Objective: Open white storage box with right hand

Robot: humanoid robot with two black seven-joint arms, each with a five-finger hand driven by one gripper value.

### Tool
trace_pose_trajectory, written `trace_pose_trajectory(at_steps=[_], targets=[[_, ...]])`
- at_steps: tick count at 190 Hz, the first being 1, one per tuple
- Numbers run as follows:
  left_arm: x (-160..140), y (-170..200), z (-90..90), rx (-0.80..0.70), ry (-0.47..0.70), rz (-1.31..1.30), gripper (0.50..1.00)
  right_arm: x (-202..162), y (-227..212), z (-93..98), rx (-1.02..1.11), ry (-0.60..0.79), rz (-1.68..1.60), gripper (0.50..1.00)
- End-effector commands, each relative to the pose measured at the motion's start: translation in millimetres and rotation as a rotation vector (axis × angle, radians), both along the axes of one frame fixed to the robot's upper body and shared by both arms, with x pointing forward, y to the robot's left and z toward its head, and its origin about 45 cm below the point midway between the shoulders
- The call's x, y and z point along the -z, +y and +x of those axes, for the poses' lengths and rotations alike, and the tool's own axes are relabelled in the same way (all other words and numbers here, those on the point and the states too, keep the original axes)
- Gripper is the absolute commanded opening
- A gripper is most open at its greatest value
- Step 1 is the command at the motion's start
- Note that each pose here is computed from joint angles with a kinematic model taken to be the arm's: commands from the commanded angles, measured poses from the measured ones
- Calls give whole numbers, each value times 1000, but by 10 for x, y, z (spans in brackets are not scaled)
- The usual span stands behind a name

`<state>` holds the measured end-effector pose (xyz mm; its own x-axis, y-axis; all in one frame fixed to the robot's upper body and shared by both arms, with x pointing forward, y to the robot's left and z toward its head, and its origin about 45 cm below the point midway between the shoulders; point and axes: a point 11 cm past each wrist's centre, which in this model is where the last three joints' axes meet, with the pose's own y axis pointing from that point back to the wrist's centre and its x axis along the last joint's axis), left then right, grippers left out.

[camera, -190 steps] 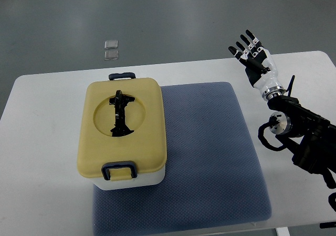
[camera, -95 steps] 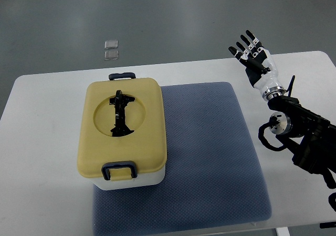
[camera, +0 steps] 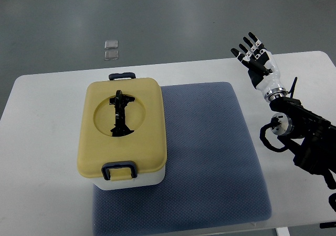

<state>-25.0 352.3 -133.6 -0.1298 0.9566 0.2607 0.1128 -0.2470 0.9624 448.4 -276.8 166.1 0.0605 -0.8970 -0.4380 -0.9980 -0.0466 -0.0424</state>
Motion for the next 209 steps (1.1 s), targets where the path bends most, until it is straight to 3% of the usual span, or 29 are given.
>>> trace_pose_trajectory(at_steps=[1, 114, 171, 209], targets=[[0, -3, -1, 0, 1, -1, 1000, -8, -23, 7, 5, -1, -4, 930], [0, 2, -2, 0, 1, 0, 1000, -72, -31, 49, -7, -13, -16, 930], [0, 2, 0, 1, 0, 1, 1000, -674, 178, 341, -109, -156, -148, 930], [0, 2, -2, 0, 1, 0, 1000, -1303, 427, 454, -282, -350, -433, 930]])
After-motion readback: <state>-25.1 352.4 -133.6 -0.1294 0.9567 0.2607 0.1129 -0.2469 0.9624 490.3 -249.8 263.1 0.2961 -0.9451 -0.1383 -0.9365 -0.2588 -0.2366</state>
